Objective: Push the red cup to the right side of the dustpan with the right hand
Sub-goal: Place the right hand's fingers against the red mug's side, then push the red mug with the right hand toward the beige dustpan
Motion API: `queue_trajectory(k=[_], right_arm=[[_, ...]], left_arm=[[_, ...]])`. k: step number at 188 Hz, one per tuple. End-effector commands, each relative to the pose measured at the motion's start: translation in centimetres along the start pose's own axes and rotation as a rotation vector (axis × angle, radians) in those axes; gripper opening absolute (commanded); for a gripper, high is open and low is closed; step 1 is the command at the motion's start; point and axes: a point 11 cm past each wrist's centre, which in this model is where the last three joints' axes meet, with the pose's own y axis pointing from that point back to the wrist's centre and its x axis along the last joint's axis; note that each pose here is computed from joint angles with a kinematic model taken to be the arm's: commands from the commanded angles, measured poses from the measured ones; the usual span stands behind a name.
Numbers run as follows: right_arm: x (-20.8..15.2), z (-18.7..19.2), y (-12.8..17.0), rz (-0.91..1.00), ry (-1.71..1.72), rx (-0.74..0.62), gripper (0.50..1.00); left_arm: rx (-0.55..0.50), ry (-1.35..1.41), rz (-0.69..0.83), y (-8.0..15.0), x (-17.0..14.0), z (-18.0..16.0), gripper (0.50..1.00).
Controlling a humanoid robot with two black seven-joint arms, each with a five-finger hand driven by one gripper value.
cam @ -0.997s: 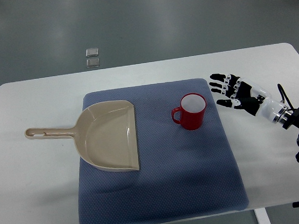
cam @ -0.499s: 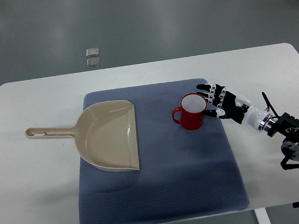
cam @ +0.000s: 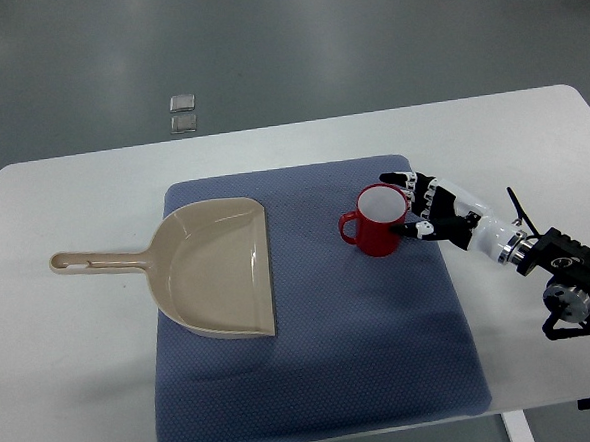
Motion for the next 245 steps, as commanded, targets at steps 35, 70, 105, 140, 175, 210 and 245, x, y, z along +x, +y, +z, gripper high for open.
queue_trajectory(k=[35, 70, 105, 140, 175, 210, 245], right_arm=[[-1.0, 0.8, -0.5, -0.009, 0.025, -0.022, 0.932], [-1.8, 1.0, -1.3, -0.011, 0.031, -0.019, 0.932], [-2.3, 1.1, -1.8, -0.007, 0.033, -0.014, 0.932], [-3.2, 1.6, -2.4, -0.011, 0.034, -0.016, 0.932], [-4.0, 1.4, -3.4, -0.012, 0.038, -0.002, 0.932], [-4.9, 0.8, -4.7, -0.024, 0.050, 0.016, 0.930], [-6.3, 1.4, -5.3, -0.042, 0.058, 0.006, 0.928]], left_arm=[[0.000, 0.000, -0.001, 0.0, -0.1, 0.0, 1.000], [0.000, 0.000, 0.000, 0.0, 0.0, 0.0, 1.000], [0.000, 0.000, 0.000, 0.0, 0.0, 0.0, 1.000], [0.000, 0.000, 0.000, 0.0, 0.0, 0.0, 1.000], [0.000, 0.000, 0.000, 0.0, 0.0, 0.0, 1.000], [0.000, 0.000, 0.000, 0.0, 0.0, 0.0, 1.000], [0.000, 0.000, 0.000, 0.0, 0.0, 0.0, 1.000]])
